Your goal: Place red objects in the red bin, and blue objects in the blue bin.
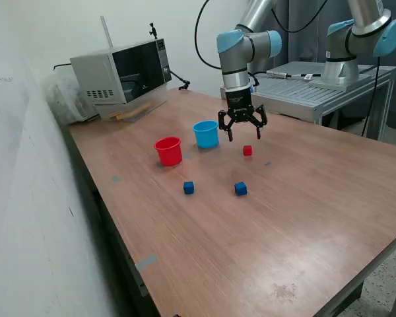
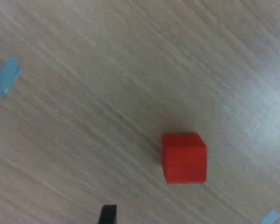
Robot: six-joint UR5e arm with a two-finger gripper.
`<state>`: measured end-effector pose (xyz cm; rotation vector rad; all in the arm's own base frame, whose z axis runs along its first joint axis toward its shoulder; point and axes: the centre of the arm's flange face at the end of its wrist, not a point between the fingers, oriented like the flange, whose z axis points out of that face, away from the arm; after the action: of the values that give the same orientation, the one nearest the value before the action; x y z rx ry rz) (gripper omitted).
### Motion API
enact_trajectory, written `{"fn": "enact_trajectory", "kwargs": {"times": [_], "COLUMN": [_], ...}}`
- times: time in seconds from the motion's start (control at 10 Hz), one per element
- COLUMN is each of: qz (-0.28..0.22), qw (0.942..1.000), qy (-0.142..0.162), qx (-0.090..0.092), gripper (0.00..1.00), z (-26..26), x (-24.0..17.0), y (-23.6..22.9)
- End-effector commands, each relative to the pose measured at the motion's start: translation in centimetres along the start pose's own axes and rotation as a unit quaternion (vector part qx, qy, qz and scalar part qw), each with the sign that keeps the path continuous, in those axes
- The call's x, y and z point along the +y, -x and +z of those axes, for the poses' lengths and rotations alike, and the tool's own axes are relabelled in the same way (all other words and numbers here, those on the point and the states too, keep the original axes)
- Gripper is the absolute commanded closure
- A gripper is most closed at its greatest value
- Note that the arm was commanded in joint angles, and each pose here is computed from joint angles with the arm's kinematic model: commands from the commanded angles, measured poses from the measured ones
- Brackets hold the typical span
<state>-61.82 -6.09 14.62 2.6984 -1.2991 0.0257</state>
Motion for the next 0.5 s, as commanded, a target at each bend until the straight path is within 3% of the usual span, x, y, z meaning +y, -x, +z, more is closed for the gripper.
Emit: {"fn": "enact_trajectory", "kwargs": {"times": [0.0, 0.4], "qz": [0.015, 0.014], "qw": [0.9997, 0.9998], "qy": [-0.015, -0.008], "qx": [0.012, 0.008], "gripper": [0.00, 0.00], "z": [1.86, 1.95], "x": [-1.70, -1.64], "y": [-0.35, -0.31]}}
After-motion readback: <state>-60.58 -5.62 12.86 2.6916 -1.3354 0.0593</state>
